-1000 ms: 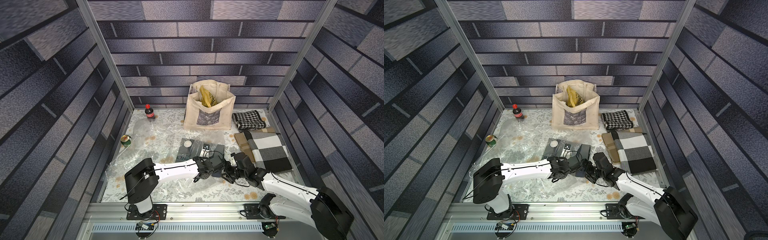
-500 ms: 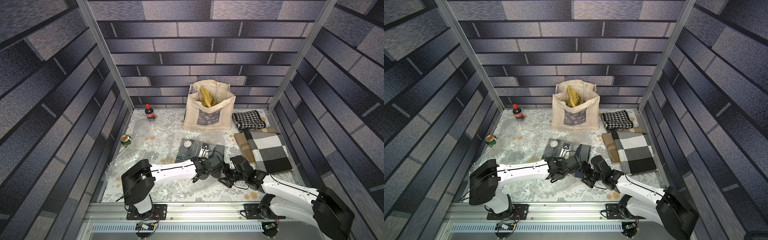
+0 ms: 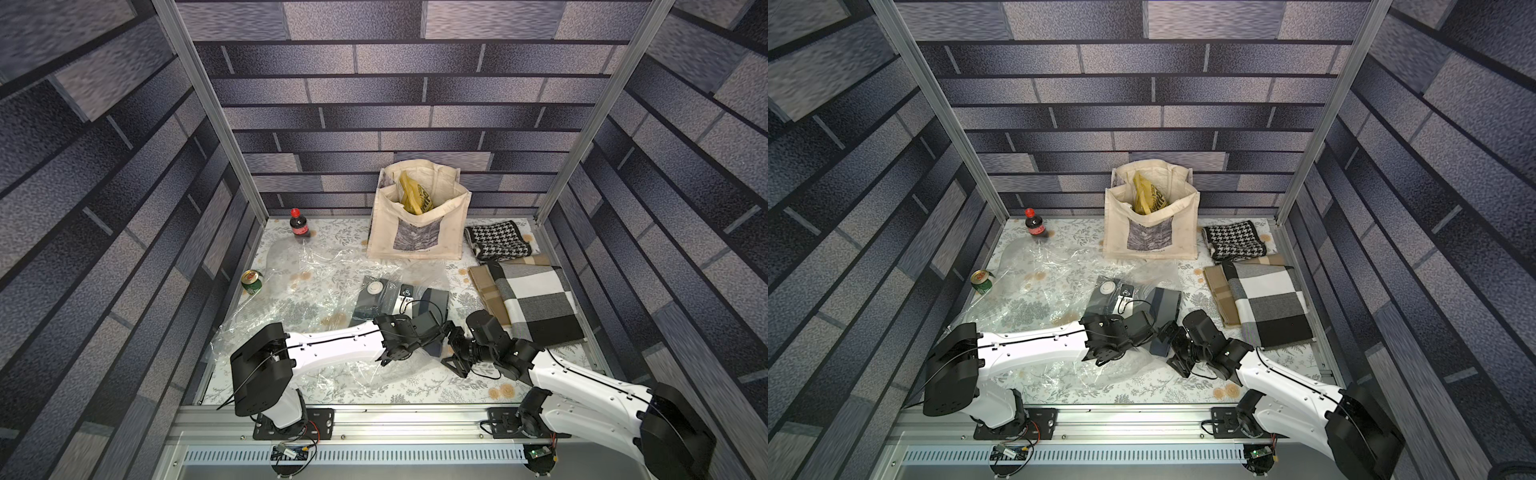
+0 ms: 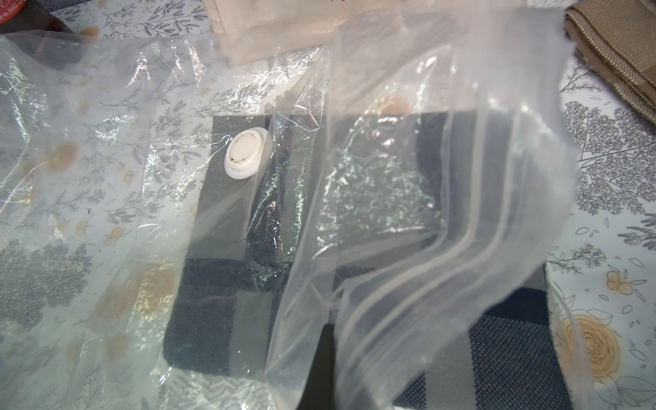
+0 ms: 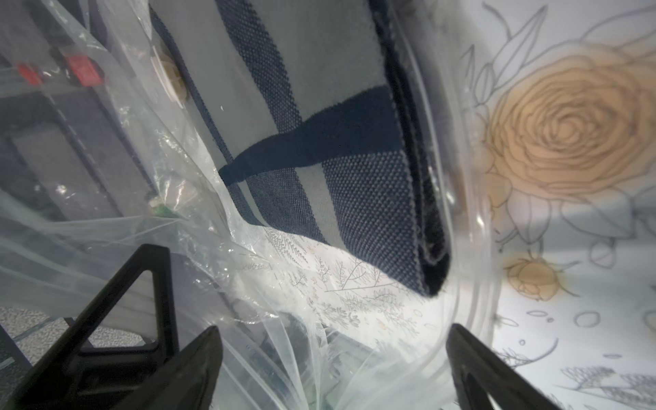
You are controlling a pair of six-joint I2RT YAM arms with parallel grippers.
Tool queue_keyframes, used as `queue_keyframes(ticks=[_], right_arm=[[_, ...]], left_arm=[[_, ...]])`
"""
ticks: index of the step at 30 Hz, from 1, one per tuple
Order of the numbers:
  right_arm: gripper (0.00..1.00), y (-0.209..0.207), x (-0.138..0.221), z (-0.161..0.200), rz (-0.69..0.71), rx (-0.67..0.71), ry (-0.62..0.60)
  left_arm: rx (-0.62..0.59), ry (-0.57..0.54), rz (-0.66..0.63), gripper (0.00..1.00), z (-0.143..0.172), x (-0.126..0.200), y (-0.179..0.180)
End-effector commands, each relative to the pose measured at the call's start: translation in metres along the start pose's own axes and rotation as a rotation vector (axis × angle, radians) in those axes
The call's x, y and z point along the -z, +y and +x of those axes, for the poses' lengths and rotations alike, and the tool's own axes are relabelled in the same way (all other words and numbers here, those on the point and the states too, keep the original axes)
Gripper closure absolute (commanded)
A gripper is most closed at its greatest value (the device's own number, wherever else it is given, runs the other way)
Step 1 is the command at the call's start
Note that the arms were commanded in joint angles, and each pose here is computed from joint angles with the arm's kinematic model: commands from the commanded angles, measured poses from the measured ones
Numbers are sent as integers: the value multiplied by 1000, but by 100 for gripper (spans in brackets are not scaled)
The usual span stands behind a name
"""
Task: Take the scarf out of the vacuum bag
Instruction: Take out the scarf from the vacuum bag.
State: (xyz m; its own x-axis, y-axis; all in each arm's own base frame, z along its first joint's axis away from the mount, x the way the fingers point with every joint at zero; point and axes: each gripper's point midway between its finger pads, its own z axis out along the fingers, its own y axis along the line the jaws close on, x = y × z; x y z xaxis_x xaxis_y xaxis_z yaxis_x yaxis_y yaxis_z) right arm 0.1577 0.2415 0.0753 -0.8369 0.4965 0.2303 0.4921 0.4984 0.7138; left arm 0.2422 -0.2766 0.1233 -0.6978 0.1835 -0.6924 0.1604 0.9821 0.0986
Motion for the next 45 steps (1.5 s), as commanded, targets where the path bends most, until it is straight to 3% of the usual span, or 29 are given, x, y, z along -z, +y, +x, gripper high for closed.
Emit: queue_keyframes(ticks=[1,10,19,28,38,45], right_arm=[[0,8,-8,4,-39,-41,23],[0,6,-32,8,-10,-49,37],[0,-22,-25,-15,6,-67,-114],[3,-14,-39,-24,-22,-28,-143],[15,-8,-25,-49,-42,8,-292],[17,-3,-25,-69,-28,55,-301]], left_arm=[[-13,-33,-14,100,-4,4,6],[-15,-31,-10,100,-2,4,4],[-17,-31,-12,100,-1,5,6],[-10,-32,-11,100,1,6,9],[-7,-40,-21,100,3,10,17],[-1,-46,-14,100,3,12,18]])
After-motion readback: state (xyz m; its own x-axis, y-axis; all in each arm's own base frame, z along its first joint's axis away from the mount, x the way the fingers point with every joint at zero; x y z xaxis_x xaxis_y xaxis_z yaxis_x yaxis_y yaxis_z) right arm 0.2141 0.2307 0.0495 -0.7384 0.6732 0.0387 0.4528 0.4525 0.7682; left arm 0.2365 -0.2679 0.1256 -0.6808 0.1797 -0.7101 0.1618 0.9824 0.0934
